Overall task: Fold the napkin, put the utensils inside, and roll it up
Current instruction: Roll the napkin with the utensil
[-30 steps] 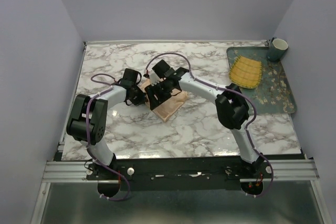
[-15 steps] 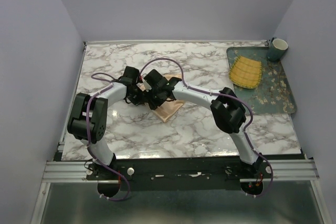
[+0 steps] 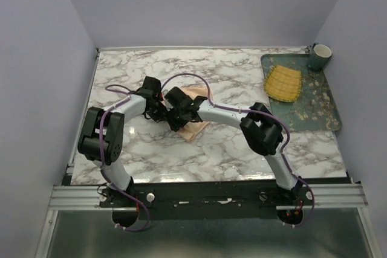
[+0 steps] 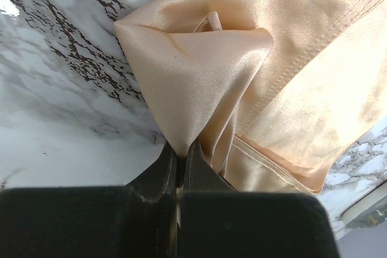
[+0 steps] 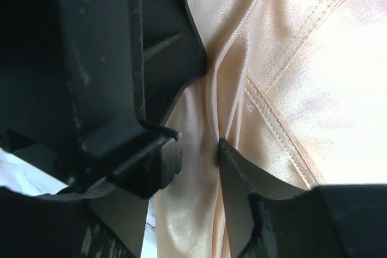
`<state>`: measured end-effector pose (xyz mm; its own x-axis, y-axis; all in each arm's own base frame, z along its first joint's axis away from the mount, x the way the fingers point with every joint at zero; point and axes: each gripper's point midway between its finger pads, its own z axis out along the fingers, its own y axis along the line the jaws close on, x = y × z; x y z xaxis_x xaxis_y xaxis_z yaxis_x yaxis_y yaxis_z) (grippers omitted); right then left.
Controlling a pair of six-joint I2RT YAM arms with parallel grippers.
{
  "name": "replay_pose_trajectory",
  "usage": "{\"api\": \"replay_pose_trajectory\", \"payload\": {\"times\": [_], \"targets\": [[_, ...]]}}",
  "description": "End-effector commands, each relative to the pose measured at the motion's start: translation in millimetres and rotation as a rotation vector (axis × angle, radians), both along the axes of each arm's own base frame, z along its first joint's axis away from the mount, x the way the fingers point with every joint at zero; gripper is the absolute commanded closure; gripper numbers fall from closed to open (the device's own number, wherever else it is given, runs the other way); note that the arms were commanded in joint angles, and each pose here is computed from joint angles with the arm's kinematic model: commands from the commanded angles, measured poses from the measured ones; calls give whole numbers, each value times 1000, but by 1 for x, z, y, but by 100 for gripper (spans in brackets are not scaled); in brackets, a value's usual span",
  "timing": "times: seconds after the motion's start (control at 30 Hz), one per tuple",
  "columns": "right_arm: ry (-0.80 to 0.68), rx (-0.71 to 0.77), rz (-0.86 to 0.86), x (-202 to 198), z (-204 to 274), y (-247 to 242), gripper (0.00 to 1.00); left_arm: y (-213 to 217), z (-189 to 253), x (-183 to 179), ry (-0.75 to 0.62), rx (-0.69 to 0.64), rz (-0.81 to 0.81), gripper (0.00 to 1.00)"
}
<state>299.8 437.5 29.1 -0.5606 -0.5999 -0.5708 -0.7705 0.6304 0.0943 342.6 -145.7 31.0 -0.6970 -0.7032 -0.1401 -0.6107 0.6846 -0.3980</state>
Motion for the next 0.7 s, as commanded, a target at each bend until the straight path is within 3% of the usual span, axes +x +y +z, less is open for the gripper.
{"api": "replay_pose_trajectory", "payload": {"times": [0.0, 0.2, 0.37, 0.5, 0.6, 0.67], "targets": [[-4, -62, 45, -15, -22, -5, 42, -9, 0, -1, 13, -37, -7, 100], [17, -82, 13, -18, -30, -14, 44, -6, 3, 0, -2, -23, -12, 100], [-52, -50, 20, -10, 10, -13, 34, -4, -5, -5, 13, -16, -14, 100], [-82, 0, 36, -10, 43, -10, 33, -5, -8, -6, 16, -20, -16, 100], [-43, 41, 69, -22, 51, -6, 38, -4, -9, -5, 13, -15, -16, 100], [-20, 46, 75, -26, 46, -5, 48, -4, -7, -4, 10, -17, -14, 100]]}}
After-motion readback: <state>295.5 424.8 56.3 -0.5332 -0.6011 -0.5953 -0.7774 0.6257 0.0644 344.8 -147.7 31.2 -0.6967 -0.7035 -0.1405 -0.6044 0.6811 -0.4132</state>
